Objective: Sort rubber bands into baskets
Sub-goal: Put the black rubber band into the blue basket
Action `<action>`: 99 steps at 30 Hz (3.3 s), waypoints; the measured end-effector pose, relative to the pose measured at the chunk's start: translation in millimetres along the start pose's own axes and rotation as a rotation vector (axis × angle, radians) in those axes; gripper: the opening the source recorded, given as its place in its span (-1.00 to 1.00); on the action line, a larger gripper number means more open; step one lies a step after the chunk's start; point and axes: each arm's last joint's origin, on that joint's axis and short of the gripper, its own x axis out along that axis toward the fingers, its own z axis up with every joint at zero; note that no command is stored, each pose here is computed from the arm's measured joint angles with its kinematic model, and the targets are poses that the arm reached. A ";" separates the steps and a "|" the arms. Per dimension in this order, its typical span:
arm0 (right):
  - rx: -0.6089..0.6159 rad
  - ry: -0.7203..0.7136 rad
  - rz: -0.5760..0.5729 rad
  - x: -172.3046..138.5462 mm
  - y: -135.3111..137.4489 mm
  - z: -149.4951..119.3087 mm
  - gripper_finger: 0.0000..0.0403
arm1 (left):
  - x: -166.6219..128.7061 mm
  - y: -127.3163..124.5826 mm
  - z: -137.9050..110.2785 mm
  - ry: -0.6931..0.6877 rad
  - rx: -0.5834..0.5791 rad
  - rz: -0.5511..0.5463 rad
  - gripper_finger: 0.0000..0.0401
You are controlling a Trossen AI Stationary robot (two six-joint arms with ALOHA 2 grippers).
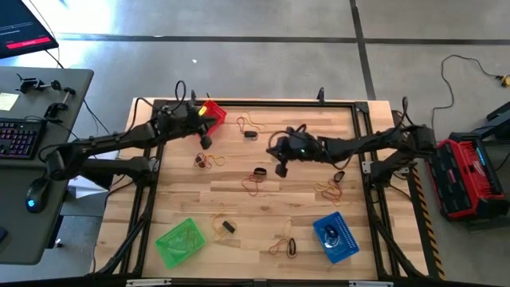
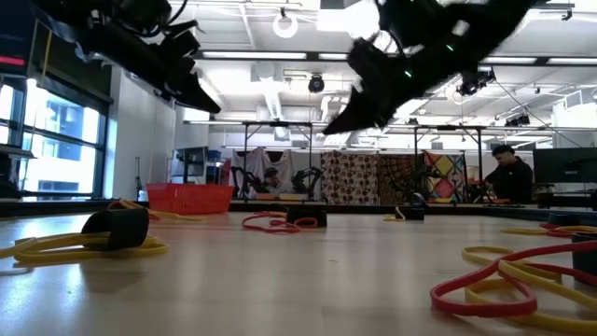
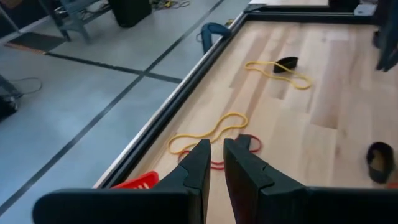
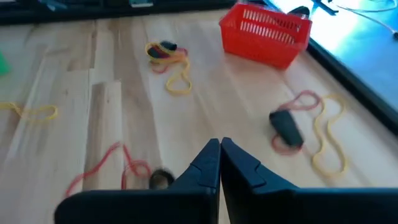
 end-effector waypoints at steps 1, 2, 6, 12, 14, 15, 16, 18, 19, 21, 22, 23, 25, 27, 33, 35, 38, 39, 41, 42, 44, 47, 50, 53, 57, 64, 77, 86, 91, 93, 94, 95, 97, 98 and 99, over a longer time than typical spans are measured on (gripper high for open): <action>0.019 -0.009 0.003 -1.4 0.6 -8.5 -1.00 | -0.1 -1.4 -0.5 -0.001 0.002 -0.009 -0.83; 0.043 -0.028 0.007 -3.1 1.1 -14.0 -1.00 | 0.0 -2.4 -1.1 0.000 0.004 -0.018 -0.83; 0.118 -0.027 0.013 -12.2 3.2 -33.3 -1.00 | 0.7 -6.5 -1.5 0.000 0.010 -0.053 -0.83; 0.140 0.015 -0.033 -27.0 5.5 -32.2 -1.00 | 0.4 -11.2 -1.1 -0.004 0.021 -0.098 -0.83; 0.133 0.022 -0.064 -31.7 4.8 -29.6 -1.00 | 0.3 -12.1 -1.6 -0.004 0.035 -0.127 -0.83; 0.132 0.022 -0.071 -34.0 4.2 -28.7 -1.00 | 0.3 -12.6 -1.5 -0.008 0.041 -0.146 -0.83; 0.132 0.026 -0.073 -35.6 3.9 -28.3 -1.00 | 0.3 -13.0 -1.5 -0.015 0.042 -0.164 -0.83; 0.132 0.047 -0.077 -37.9 3.3 -29.4 -1.00 | 0.6 -13.8 -2.6 -0.025 0.041 -0.195 -0.83; 0.133 0.047 -0.077 -38.7 3.2 -29.0 -1.00 | 0.8 -14.4 -4.1 -0.025 0.041 -0.207 -0.83; 0.134 0.056 -0.078 -40.4 3.3 -29.3 -1.00 | 1.2 -15.2 -7.0 -0.006 0.040 -0.215 -0.83; 0.139 0.063 -0.079 -40.7 3.5 -30.1 -1.00 | 1.5 -15.3 -7.5 -0.001 0.040 -0.216 -0.83; 0.145 0.072 -0.081 -40.7 3.4 -31.1 -1.00 | 1.6 -15.4 -8.1 0.005 0.040 -0.216 -0.83; 0.169 0.089 -0.122 -40.9 2.3 -33.3 -1.00 | 1.5 -15.5 -8.7 0.012 0.040 -0.216 -0.83; 0.204 0.110 -0.188 -41.5 -0.3 -36.4 -1.00 | 1.6 -15.5 -8.8 0.013 0.033 -0.216 -0.83; 0.265 0.248 -0.315 -43.9 -14.8 -51.5 -0.95 | 1.7 -15.2 -6.9 -0.007 0.034 -0.212 -0.83; 0.277 0.289 -0.345 -44.7 -20.7 -55.4 -0.87 | 3.1 -16.3 -6.7 -0.017 0.049 -0.245 -0.83; 0.282 0.345 -0.386 -46.3 -29.6 -60.5 -0.70 | 6.2 -20.1 -7.7 -0.034 0.069 -0.364 -0.83; 0.284 0.359 -0.405 -46.8 -32.8 -61.9 -0.64 | 7.9 -21.5 -7.9 -0.041 0.069 -0.402 -0.83; 0.283 0.387 -0.433 -47.9 -38.9 -64.3 -0.52 | 11.7 -24.1 -9.2 -0.045 0.066 -0.469 -0.83; 0.279 0.400 -0.444 -48.3 -42.4 -65.4 -0.47 | 14.0 -25.0 -9.7 -0.048 0.065 -0.488 -0.83; 0.275 0.415 -0.465 -48.8 -49.1 -66.5 -0.38 | 18.8 -26.1 -10.6 -0.047 0.061 -0.494 -0.83; 0.264 0.431 -0.493 -49.2 -59.7 -67.6 -0.29 | 24.9 -27.2 -11.8 -0.051 0.069 -0.493 -0.83; 0.241 0.447 -0.511 -49.9 -69.9 -68.6 -0.26 | 26.8 -28.9 -10.1 -0.083 0.093 -0.516 -0.83; 0.224 0.465 -0.503 -50.5 -77.9 -69.5 -0.26 | 26.6 -34.6 -9.9 -0.158 0.107 -0.632 -0.83; 0.227 0.473 -0.498 -51.1 -84.2 -70.2 -0.26 | 23.4 -43.1 -24.8 -0.271 0.092 -0.675 -0.83; 0.220 0.467 -0.438 -50.1 -86.1 -69.2 -0.26 | 19.6 -48.5 -49.3 -0.258 0.068 -0.730 -0.83; 0.216 0.473 -0.387 -51.0 -95.9 -70.2 -0.26 | 18.1 -53.7 -48.8 -0.268 0.087 -0.750 -0.83; 0.247 0.472 -0.368 -51.9 -101.4 -73.0 -0.26 | 18.2 -53.5 -48.8 -0.267 0.087 -0.746 -0.83; 0.257 0.464 -0.365 -51.9 -99.8 -82.5 -0.26 | 18.3 -53.4 -48.9 -0.266 0.086 -0.742 -0.83; 0.267 0.462 -0.368 -52.1 -99.2 -86.3 -0.26 | 18.3 -53.5 -48.9 -0.266 0.086 -0.742 -0.83; 0.271 0.459 -0.370 -52.1 -99.1 -87.2 -0.26 | 18.3 -53.5 -48.9 -0.266 0.086 -0.742 -0.83; 0.274 0.452 -0.373 -51.9 -99.2 -87.0 -0.26 | 18.3 -53.5 -48.9 -0.266 0.086 -0.742 -0.83; 0.273 0.430 -0.375 -51.0 -99.7 -85.1 -0.25 | 18.3 -53.5 -48.9 -0.265 0.086 -0.742 -0.83; 0.272 0.416 -0.376 -50.5 -100.0 -83.9 -0.24 | 18.3 -53.5 -48.9 -0.266 0.086 -0.742 -0.83; 0.265 0.405 -0.375 -50.1 -100.3 -82.8 -0.23 | 18.3 -53.5 -48.9 -0.266 0.086 -0.742 -0.83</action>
